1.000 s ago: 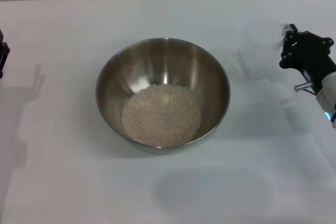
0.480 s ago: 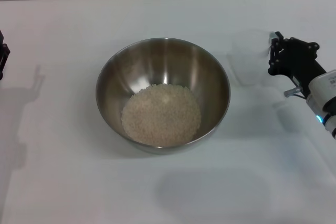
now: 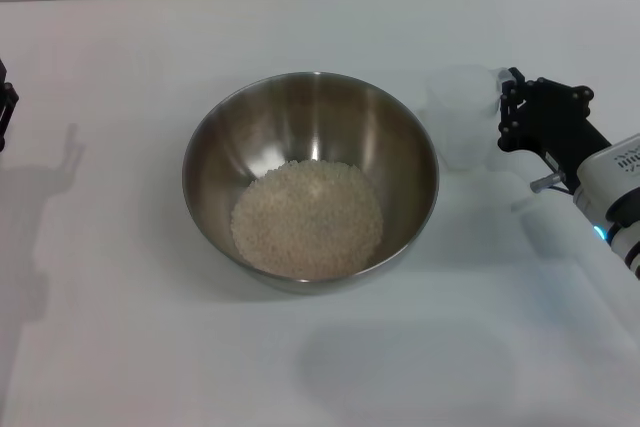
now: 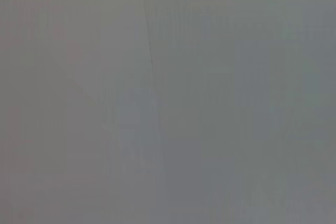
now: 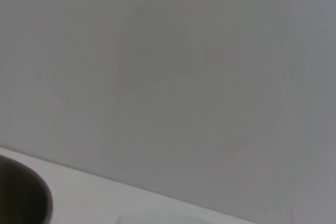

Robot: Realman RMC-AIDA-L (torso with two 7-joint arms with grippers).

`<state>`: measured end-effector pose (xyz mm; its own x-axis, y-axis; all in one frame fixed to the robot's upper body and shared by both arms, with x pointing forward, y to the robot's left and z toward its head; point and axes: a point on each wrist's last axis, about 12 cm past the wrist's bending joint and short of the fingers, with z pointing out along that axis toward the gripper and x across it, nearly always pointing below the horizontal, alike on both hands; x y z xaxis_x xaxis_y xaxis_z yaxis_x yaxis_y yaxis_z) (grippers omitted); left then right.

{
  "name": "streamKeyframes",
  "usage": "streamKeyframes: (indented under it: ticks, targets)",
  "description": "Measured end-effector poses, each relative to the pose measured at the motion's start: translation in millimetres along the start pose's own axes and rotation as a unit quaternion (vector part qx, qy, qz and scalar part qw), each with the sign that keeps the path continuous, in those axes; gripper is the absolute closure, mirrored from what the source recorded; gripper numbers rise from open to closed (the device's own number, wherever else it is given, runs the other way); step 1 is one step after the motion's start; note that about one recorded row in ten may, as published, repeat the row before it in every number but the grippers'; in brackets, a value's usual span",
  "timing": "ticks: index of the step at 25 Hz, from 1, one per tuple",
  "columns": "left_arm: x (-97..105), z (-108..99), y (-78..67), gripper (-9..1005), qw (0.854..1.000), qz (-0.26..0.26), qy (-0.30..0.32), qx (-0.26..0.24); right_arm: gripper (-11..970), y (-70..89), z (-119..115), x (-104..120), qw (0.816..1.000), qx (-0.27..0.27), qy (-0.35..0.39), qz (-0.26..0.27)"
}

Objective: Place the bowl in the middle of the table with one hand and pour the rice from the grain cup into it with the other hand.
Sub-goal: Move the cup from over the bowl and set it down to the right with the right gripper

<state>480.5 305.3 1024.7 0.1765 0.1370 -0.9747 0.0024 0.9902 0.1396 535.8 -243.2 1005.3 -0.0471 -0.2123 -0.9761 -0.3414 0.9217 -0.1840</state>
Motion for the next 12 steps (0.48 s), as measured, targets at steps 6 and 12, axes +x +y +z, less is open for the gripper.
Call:
streamKeyframes:
  ticks: [6,12]
  targets:
    - [-0.9,1.1,-0.7,182,1.000,-0.002,-0.003,0.000,910,6.9,0.7,1.0,1.000,-0.020,0.006,-0.005]
    - [-1.4,1.7,-1.1,182,1.000,-0.002,-0.004,0.001,707,7.1,-4.0,3.4,1.000,-0.017,0.006,-0.001]
